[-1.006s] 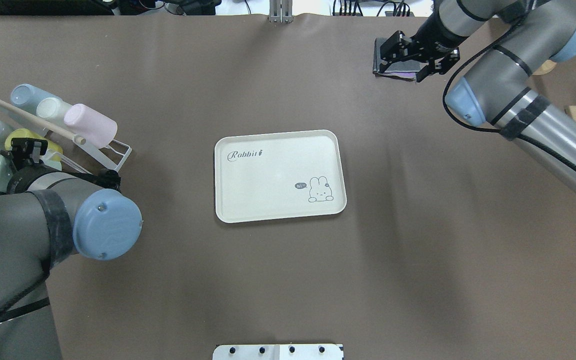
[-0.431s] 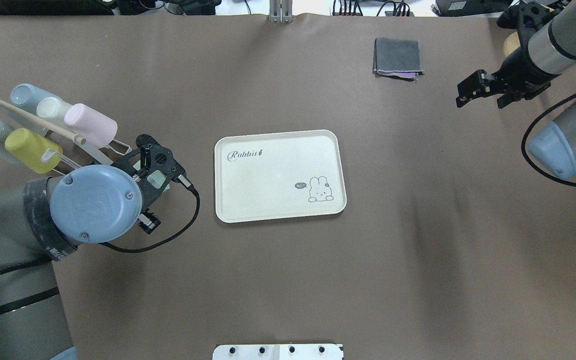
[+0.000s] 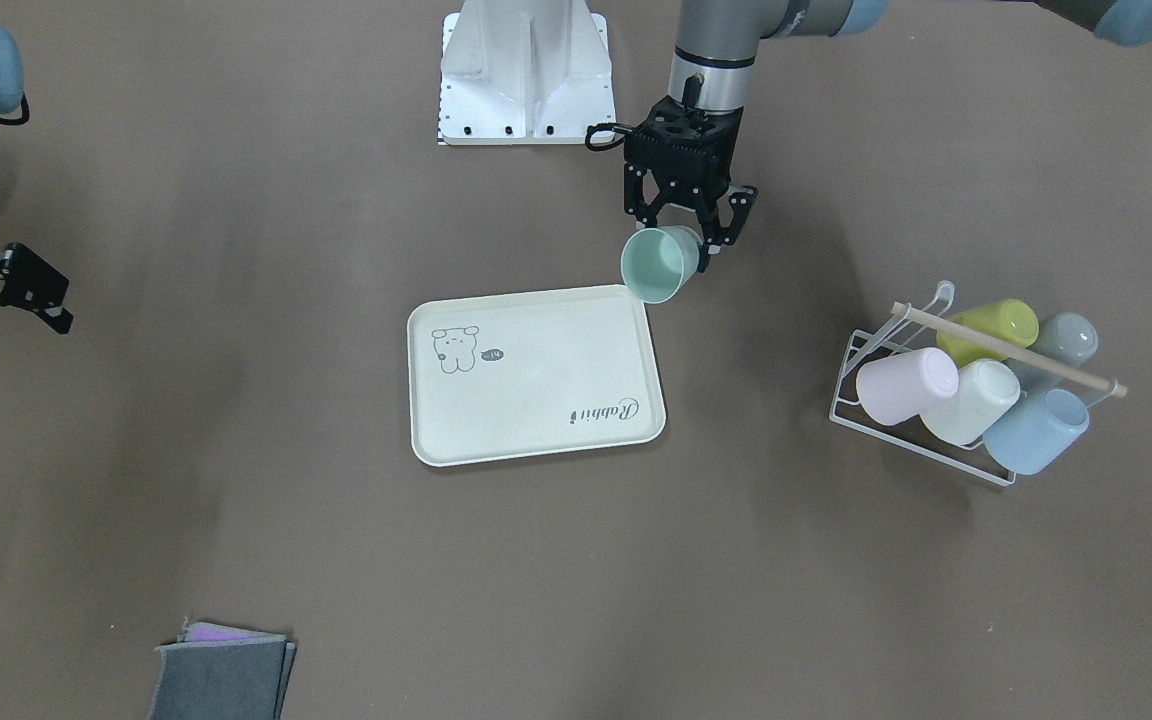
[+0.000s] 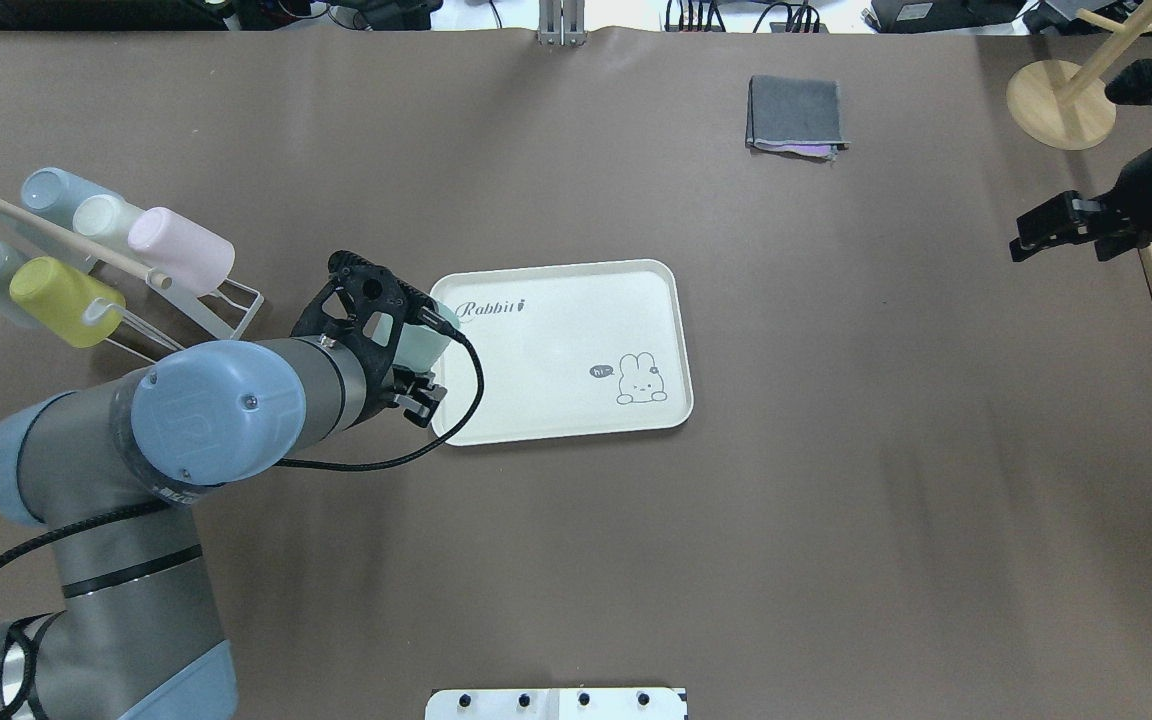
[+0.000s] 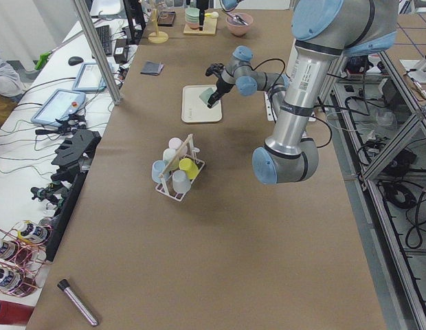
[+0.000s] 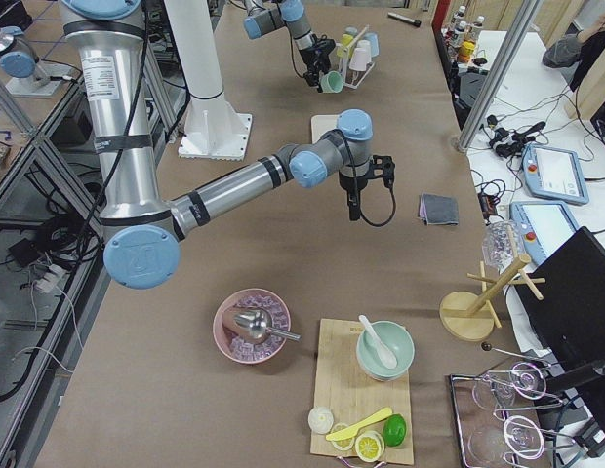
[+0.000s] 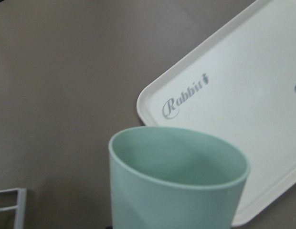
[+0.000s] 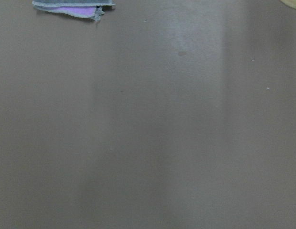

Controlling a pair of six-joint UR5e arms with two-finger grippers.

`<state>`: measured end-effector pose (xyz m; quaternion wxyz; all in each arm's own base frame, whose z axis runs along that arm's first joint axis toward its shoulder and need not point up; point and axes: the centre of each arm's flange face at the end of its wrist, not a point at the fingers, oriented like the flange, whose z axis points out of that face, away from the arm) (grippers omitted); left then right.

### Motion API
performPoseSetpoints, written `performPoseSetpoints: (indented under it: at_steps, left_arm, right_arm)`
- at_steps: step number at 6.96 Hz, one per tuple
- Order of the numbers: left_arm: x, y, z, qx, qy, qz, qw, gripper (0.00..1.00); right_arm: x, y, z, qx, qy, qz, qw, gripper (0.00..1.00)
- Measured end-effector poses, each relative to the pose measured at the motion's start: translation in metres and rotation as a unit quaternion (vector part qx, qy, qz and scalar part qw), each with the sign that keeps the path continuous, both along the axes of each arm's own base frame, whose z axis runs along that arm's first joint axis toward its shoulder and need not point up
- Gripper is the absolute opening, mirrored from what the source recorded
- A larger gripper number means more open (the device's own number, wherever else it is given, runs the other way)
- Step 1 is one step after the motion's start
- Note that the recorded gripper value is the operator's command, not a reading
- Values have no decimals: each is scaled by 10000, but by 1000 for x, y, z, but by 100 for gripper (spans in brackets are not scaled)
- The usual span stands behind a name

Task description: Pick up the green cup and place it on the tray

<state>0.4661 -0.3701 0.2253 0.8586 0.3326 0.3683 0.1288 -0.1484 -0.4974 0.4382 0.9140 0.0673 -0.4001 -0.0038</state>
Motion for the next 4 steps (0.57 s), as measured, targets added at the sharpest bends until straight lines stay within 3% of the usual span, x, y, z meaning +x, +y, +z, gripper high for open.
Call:
performPoseSetpoints:
  at_steps: [2,4]
  left_arm:
    - [32,-10,2,444,920,-751,9919,16]
    - [73,7,1,703,1287,-1456,9784,16]
  right_arm:
    - [53,20,48,237,273,-280,9990,100]
    - [111,30,88,359,590,-461,9965,100]
